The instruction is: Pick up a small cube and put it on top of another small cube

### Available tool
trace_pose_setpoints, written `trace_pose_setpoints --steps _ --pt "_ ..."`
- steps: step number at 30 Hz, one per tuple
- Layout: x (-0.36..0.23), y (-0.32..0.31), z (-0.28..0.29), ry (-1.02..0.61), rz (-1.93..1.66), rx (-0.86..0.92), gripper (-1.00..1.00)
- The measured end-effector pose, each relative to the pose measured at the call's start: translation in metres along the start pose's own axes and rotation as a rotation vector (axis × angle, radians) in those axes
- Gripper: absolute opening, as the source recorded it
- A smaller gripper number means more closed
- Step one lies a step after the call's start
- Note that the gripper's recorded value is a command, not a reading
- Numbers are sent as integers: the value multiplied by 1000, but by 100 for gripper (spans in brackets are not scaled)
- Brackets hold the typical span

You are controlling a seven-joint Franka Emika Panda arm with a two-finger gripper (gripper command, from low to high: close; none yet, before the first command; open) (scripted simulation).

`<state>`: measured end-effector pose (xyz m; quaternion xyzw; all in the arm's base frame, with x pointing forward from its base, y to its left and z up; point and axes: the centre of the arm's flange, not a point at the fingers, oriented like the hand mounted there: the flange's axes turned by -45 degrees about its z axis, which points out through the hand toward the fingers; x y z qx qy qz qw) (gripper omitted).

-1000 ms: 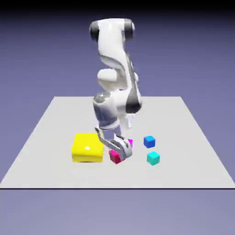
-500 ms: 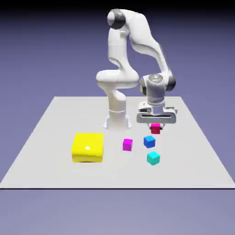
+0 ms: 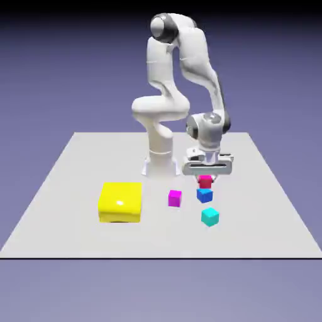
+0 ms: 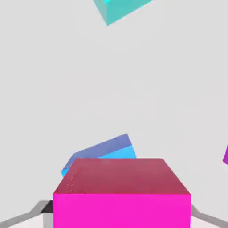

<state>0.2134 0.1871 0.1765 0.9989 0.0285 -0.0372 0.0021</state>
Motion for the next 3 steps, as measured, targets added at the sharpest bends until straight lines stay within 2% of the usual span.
trace_pose_setpoints --steps 1,3 --pt "-1 0 2 0 0 2 100" --pt "-1 0 2 -1 0 2 100"
